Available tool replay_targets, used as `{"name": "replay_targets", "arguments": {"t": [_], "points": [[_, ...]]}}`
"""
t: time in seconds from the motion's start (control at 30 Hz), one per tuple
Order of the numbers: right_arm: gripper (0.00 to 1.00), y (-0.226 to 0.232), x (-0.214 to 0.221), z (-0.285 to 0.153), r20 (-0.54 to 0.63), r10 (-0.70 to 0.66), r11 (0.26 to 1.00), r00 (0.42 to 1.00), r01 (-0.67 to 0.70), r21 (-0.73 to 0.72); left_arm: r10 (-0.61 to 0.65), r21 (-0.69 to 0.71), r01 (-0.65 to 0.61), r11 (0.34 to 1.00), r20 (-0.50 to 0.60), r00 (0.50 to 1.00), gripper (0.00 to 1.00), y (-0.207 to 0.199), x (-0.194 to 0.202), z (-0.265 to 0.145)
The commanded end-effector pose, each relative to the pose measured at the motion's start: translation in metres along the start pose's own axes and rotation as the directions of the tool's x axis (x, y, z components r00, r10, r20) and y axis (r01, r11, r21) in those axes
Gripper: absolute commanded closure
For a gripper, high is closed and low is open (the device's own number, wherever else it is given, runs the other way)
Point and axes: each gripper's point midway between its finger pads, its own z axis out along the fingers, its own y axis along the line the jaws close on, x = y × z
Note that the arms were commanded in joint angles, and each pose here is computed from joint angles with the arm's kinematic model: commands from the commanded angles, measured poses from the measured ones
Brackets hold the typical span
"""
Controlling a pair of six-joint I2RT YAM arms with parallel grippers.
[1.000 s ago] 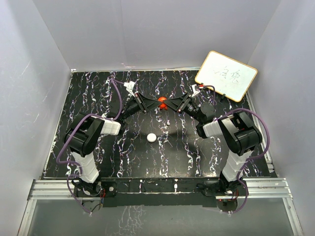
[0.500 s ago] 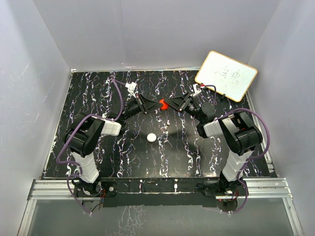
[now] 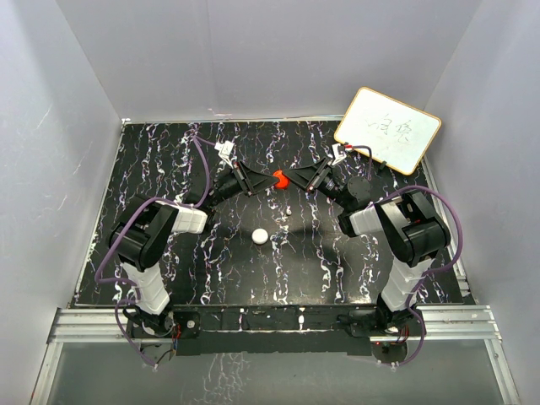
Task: Insert the wireless bluetooth earbuds into the charging case
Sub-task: Adjust the charging case, then open the charging case.
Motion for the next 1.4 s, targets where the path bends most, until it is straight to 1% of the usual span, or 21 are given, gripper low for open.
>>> {"name": "replay_targets", "arguments": {"t": [0.0, 0.67, 0.77, 0.93, 1.1, 1.2, 1.37], "points": [[0.72, 0.02, -0.002, -0.004, 0.009, -0.048, 0.995, 0.999, 0.049, -0.085, 0.048, 0.035, -0.051, 0.998, 0.06, 0.997, 1.0, -0.017, -0.022, 0.0], [0.7, 0.018, 0.004, -0.006, -0.012, -0.038, 0.995, 0.999, 0.037, -0.096, 0.044, 0.043, -0.047, 0.998, 0.068, 0.997, 1.0, -0.017, -0.028, 0.0], [0.73, 0.018, 0.003, -0.006, -0.007, -0.034, 0.995, 0.999, 0.033, -0.098, 0.042, 0.046, -0.045, 0.998, 0.065, 0.997, 1.0, -0.017, -0.027, 0.0], [0.83, 0.019, 0.003, -0.006, -0.007, -0.034, 0.994, 0.999, 0.033, -0.104, 0.04, 0.049, -0.043, 0.998, 0.063, 0.997, 1.0, -0.017, -0.026, 0.0], [0.87, 0.02, 0.002, -0.005, -0.002, -0.008, 0.993, 1.0, 0.008, -0.119, 0.045, 0.066, -0.049, 0.997, 0.059, 0.997, 1.0, -0.02, -0.025, 0.0], [0.88, 0.019, 0.001, -0.004, -0.006, 0.028, 0.99, 1.0, -0.029, -0.135, 0.054, 0.112, -0.06, 0.992, 0.06, 0.997, 1.0, -0.028, -0.025, -0.001], [0.89, 0.02, 0.0, -0.005, -0.02, 0.128, 0.974, 0.992, -0.13, -0.185, 0.057, 0.235, -0.069, 0.97, 0.059, 0.997, 1.0, -0.042, -0.025, 0.001]]}}
